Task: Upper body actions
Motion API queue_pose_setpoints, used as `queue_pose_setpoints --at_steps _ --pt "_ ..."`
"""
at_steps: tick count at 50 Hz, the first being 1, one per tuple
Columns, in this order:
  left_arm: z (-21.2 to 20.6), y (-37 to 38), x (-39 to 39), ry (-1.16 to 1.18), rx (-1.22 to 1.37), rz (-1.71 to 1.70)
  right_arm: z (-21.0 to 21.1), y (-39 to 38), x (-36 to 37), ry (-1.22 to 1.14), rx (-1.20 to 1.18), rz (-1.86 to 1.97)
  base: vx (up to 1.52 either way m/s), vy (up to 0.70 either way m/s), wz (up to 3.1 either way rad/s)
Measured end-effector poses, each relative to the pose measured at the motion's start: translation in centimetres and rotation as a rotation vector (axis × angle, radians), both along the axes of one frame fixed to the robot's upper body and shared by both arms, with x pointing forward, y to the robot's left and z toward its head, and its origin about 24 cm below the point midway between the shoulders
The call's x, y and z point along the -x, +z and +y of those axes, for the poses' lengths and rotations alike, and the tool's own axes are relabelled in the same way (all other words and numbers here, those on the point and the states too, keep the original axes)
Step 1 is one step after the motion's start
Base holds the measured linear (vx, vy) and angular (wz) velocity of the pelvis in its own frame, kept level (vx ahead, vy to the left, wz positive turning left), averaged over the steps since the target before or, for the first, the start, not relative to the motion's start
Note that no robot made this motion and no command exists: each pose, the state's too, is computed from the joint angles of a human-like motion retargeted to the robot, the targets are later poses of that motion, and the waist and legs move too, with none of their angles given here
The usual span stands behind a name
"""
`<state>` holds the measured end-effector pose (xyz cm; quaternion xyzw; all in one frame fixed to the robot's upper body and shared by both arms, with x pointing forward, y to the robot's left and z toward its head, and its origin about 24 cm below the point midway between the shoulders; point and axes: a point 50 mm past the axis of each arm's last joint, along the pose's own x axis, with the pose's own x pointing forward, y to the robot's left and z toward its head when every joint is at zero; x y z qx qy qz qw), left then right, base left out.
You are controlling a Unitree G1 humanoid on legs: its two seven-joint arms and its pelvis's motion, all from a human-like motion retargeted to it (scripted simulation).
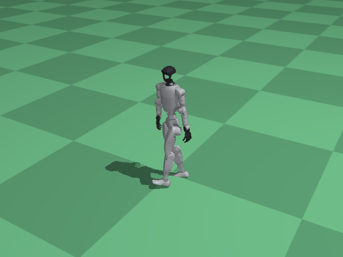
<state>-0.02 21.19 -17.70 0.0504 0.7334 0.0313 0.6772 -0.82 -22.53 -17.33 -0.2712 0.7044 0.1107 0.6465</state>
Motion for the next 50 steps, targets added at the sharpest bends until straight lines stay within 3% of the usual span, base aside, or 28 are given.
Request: queue_pose_setpoints --at_steps 10,21,33,50 --pt "-2.1 0.2 5.6 0.116 0.043 0.156 -0.5 0.1 0.0 -0.093 0.027 -0.016 -0.17 0.10 1.47" --pt "-3.9 0.8 9.3 0.273 0.073 0.251 2.4 -0.5 -3.9 -0.008 -0.085 -0.115 -0.08 0.01 0.42" --pt "-3.6 0.2 7.1 0.276 0.084 0.155 3.7 -0.6 -4.0 0.138 -0.131 -0.100 0.06 0.00 -0.13" --pt "-0.7 -0.2 0.7 0.203 0.014 -0.062 0.6 0.4 4.2 -0.144 0.030 0.142 0.01 0.00 -0.02"
